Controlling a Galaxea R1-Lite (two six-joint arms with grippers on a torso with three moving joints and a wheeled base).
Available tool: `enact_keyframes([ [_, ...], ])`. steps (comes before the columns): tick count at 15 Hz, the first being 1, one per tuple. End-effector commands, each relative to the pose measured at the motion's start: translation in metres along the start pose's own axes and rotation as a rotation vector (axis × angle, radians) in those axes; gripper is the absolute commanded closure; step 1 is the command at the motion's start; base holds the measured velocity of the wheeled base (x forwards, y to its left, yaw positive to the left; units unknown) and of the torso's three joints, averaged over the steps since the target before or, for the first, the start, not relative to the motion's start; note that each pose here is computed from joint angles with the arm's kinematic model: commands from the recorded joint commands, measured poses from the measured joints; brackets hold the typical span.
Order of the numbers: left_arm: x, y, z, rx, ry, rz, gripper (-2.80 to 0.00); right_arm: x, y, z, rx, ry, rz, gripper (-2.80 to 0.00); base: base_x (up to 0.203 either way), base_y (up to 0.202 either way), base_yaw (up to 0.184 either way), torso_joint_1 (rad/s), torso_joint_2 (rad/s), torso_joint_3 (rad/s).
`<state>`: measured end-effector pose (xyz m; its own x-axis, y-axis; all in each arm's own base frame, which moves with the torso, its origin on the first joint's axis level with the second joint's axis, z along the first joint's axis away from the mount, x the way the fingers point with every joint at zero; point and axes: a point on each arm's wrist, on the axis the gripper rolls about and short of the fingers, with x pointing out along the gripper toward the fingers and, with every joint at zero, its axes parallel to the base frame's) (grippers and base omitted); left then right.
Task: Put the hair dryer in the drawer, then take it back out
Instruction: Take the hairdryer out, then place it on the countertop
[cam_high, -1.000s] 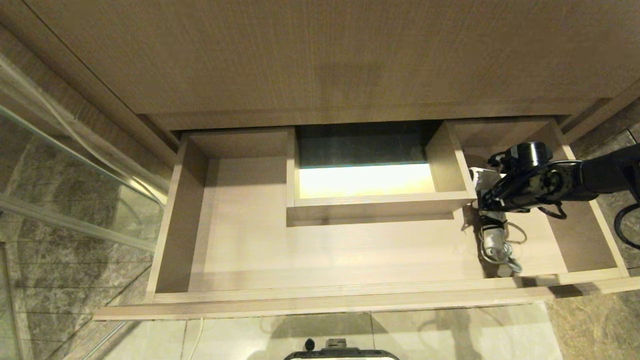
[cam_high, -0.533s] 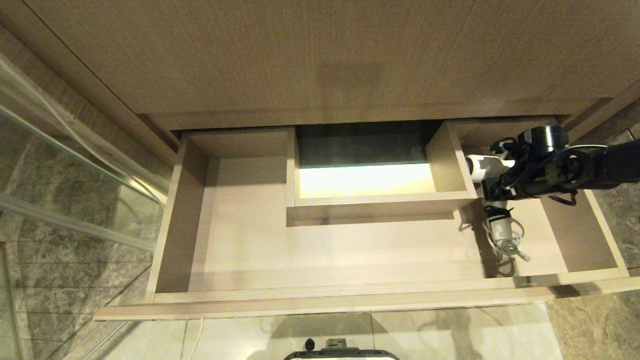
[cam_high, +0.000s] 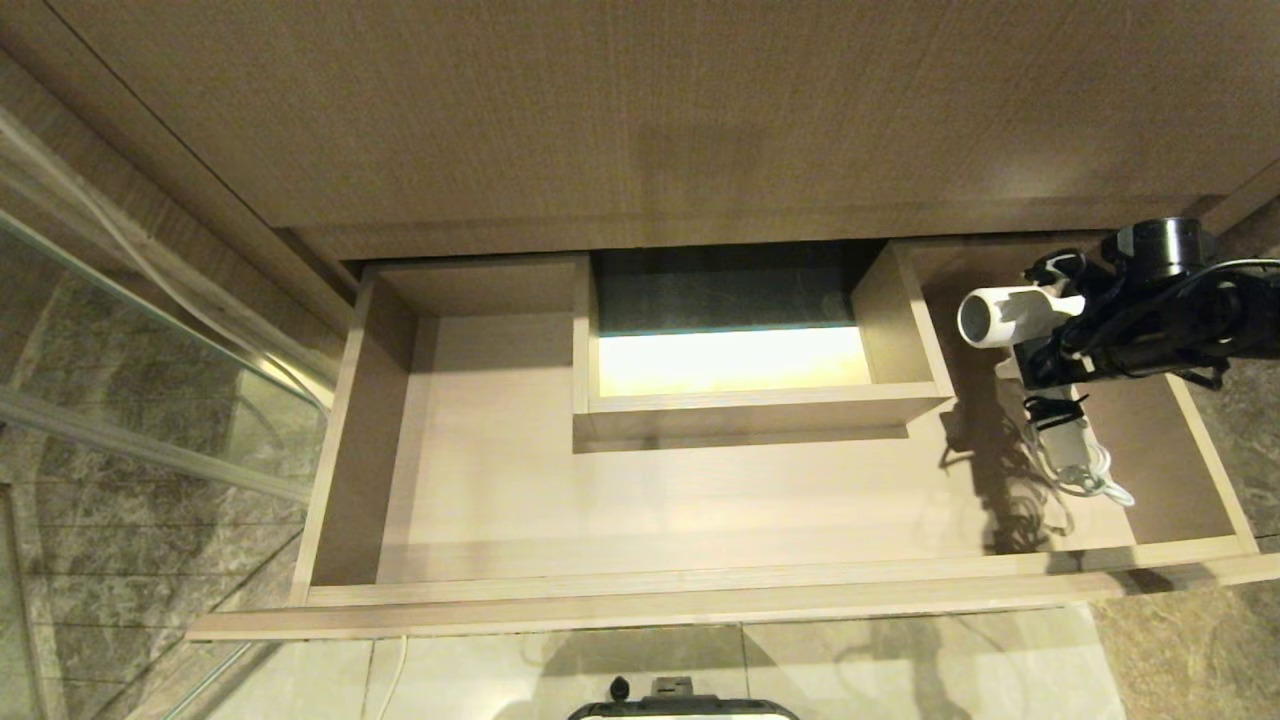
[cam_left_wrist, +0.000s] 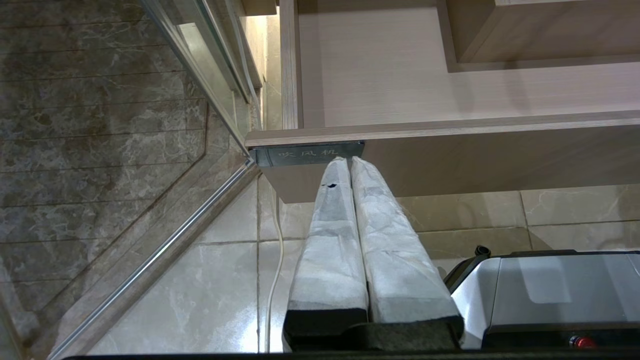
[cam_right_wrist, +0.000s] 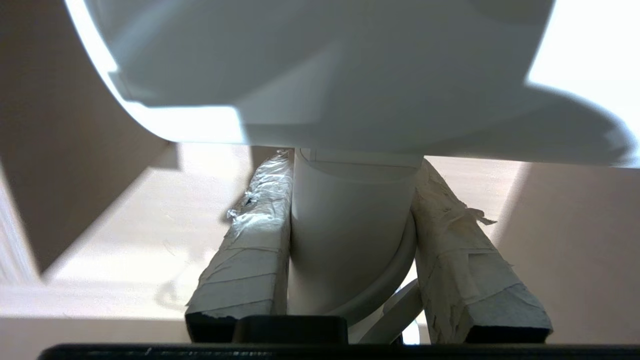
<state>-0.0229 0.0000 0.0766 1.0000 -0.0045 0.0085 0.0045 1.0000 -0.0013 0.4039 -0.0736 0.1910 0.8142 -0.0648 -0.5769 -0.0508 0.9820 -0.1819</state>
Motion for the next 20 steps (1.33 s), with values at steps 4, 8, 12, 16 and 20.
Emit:
enact_keyframes([
  [4, 0.0, 0.0, 0.0, 0.0, 0.001, 0.0, 0.0, -0.049, -0.017, 0.009, -0.026, -0.063, -0.058, 0.0, 0.0, 0.0, 0.0, 0.0, 0.0, 0.0],
  [8, 0.0, 0.0, 0.0, 0.0, 0.001, 0.0, 0.0, -0.095, -0.013, 0.013, -0.045, -0.121, -0.076, 0.0, 0.0, 0.0, 0.0, 0.0, 0.0, 0.0],
  [12, 0.0, 0.0, 0.0, 0.0, 0.001, 0.0, 0.0, -0.154, -0.008, 0.005, -0.045, -0.151, -0.095, 0.0, 0.0, 0.0, 0.0, 0.0, 0.0, 0.0],
  [16, 0.0, 0.0, 0.0, 0.0, 0.001, 0.0, 0.0, -0.21, 0.0, -0.019, -0.089, -0.152, -0.112, 0.0, 0.0, 0.0, 0.0, 0.0, 0.0, 0.0],
  [20, 0.0, 0.0, 0.0, 0.0, 0.001, 0.0, 0.0, -0.248, 0.014, -0.035, -0.09, -0.132, -0.098, 0.0, 0.0, 0.0, 0.0, 0.0, 0.0, 0.0],
])
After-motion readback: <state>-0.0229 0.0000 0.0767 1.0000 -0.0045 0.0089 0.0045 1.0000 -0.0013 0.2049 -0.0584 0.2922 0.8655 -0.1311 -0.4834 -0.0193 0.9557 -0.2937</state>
